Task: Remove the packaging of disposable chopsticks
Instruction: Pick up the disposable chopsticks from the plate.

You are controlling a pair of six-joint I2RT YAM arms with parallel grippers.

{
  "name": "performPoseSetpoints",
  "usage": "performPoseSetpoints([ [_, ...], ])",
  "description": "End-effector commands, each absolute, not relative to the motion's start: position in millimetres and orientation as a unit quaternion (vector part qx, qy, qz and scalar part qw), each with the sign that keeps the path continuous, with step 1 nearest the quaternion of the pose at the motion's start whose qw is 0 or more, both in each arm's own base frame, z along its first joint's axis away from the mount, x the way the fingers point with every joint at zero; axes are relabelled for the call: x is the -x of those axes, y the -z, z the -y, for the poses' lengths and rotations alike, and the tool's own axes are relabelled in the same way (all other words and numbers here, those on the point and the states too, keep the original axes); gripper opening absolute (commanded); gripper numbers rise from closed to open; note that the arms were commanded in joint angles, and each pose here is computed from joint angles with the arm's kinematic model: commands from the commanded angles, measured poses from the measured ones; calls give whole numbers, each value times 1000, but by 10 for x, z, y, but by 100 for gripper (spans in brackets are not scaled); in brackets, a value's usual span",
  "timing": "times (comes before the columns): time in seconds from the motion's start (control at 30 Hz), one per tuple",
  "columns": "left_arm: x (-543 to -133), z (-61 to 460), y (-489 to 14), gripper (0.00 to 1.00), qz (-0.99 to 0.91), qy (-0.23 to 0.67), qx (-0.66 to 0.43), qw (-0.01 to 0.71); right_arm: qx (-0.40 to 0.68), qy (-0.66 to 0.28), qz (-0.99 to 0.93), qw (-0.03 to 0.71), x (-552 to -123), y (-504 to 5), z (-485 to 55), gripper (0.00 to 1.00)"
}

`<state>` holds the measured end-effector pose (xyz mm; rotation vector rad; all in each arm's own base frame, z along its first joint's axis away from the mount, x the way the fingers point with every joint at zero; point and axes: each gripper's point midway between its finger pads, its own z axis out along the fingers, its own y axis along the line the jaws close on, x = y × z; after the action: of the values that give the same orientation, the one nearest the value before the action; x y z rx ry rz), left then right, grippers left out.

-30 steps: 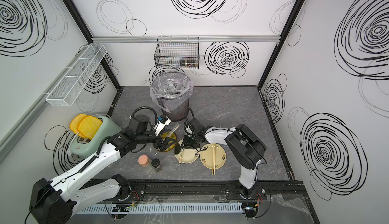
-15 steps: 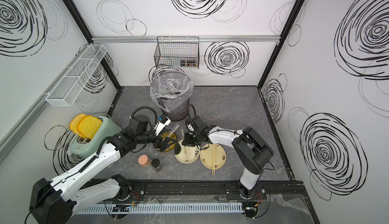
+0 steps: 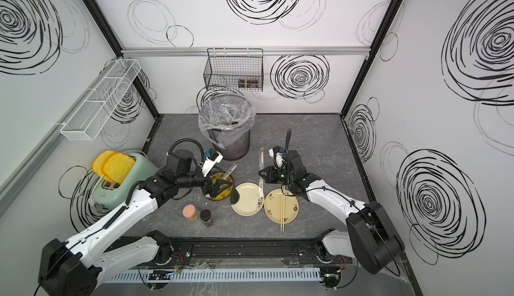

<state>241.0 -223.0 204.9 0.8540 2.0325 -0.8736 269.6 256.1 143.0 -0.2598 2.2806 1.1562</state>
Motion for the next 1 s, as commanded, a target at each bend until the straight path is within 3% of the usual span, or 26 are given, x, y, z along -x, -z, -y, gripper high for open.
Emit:
performPoseSetpoints([
  [0.0,-2430,2291,-2308,97,-758,378,-333,414,178,-467,-773,390,-2709,-1924,-2726,0],
  [0.13,-2441,2384,-2441,93,-740,409,-325,423,227,-481,-721,445,-2588,-2071,-2788,0],
  [0.4,-2441,2851,-2631,85,-710,460,-336,414,244,-489,-697,464,-2393,-2025,-2689,0],
  [0.67,-2632,3226,-2784,88,-684,491,-336,421,274,-499,-667,481,-2170,-2122,-2745,0],
  [0.87,-2649,3387,-2879,78,-666,519,-337,418,284,-504,-657,483,-2090,-2161,-2780,0],
  [0.97,-2629,3412,-2875,67,-661,526,-341,413,285,-508,-649,489,-2058,-2198,-2765,0],
])
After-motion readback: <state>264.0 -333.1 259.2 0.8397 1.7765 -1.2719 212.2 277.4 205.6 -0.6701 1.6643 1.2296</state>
